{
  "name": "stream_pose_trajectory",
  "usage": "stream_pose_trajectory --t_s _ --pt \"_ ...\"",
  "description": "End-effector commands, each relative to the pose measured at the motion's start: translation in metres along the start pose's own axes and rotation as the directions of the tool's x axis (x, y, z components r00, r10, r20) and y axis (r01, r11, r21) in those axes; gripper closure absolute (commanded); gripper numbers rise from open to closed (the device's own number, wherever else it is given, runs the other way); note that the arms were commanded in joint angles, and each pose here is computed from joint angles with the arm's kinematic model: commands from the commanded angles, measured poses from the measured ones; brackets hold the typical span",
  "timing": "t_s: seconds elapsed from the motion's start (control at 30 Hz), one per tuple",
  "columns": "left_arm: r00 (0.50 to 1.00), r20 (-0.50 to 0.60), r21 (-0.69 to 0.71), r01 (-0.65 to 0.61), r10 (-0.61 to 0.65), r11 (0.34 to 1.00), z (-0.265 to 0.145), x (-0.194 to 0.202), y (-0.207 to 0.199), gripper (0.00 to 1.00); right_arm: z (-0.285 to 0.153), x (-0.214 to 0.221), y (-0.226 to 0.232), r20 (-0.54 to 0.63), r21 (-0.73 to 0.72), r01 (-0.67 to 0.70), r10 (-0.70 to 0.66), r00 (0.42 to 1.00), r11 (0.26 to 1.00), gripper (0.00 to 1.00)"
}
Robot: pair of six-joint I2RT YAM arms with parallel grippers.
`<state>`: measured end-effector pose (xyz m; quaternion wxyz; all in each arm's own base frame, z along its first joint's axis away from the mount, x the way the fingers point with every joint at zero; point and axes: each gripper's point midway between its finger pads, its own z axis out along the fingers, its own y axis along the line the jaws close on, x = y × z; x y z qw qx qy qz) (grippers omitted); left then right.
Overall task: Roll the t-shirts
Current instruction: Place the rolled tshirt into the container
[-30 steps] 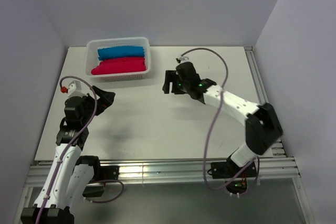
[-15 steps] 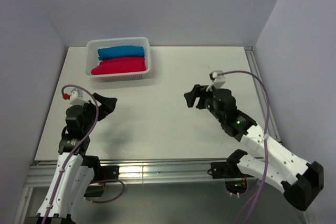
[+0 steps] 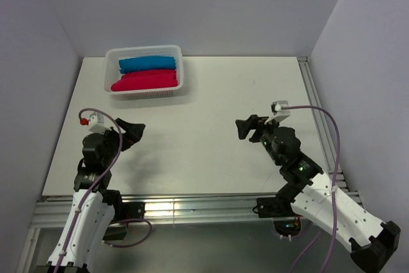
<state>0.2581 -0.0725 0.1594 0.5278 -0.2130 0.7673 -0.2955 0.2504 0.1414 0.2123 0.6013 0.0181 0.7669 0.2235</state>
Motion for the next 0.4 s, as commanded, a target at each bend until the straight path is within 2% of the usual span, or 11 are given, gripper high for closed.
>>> stream_pose_trajectory --t_s 0.0,0.37 --pt "0.999 0.032 0.052 -0.008 0.006 0.999 -0.0003 -0.0081 -0.0117 0.02 0.0021 -0.0175 0.0003 0.056 0.017 -0.006 0.005 0.998 1.000 0.16" --pt "1.000 0.015 0.042 -0.008 0.008 0.999 0.0028 -0.0062 -0.0101 0.02 -0.0006 -0.0209 -0.0020 0.080 0.023 -0.012 0.010 0.997 1.000 0.17"
